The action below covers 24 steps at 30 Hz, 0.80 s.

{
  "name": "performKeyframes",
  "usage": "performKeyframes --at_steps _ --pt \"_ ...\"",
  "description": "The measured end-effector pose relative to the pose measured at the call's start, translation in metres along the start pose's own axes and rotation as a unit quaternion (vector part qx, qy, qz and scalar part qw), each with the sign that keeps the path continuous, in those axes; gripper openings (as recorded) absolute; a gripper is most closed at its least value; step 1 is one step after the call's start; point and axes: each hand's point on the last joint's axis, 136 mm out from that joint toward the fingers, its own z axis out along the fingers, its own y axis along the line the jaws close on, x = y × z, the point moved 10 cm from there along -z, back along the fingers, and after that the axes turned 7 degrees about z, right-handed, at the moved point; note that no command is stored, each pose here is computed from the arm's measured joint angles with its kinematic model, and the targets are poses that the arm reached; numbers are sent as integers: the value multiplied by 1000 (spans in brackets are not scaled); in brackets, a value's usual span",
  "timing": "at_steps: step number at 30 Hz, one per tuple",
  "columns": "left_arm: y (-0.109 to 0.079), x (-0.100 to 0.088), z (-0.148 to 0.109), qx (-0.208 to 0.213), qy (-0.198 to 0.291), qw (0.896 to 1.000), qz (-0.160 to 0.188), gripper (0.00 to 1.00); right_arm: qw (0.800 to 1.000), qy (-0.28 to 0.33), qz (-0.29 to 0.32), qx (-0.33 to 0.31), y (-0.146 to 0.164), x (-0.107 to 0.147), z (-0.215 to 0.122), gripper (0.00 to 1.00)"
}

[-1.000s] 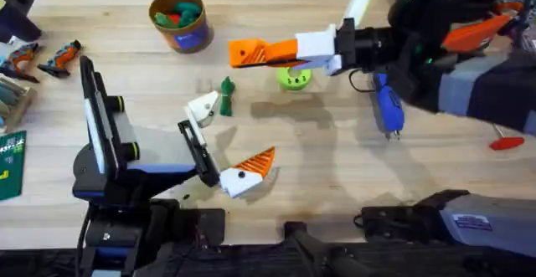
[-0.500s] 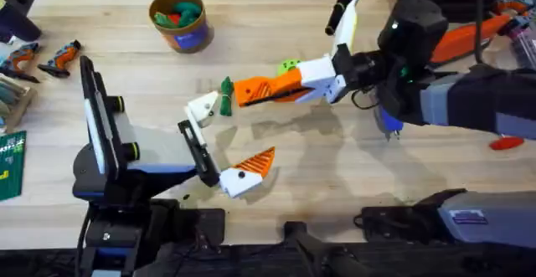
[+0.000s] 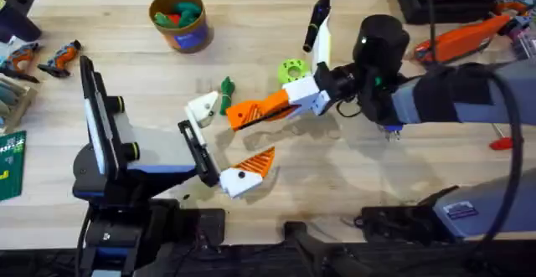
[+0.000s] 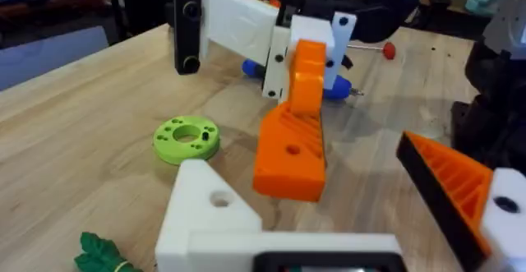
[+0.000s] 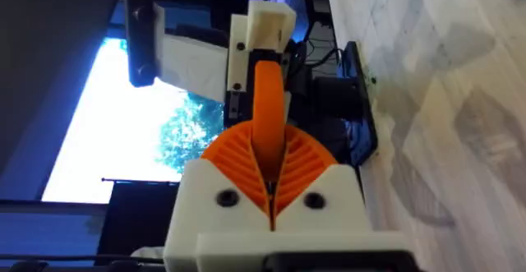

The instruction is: Pick up the gripper from the table and insert it into the empty holder that is missing its gripper. Then pick up a screw, insert it into the mounting hole, and use the screwdriver to tighten it. Finally, clean up the table by picking up the vegetable and placing it into the bucket.

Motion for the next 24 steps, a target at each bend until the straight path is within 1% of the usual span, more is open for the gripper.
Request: performKeyframes --at_steps 5,11,15,20,24 --pt "0 0 0 0 0 1000 0 985 1000 13 9 0 -6 -7 8 12" --pt "0 0 0 0 0 1000 0 985 1000 25 -15 -3 6 -15 15 12" --pt "0 0 0 0 0 1000 0 985 1000 24 -16 -4 10 -19 16 12" --pt "0 0 0 0 0 1000 0 985 1000 25 -5 -3 10 -19 16 12" --pt "0 0 0 0 0 1000 0 985 1000 28 10 -2 3 -21 18 12"
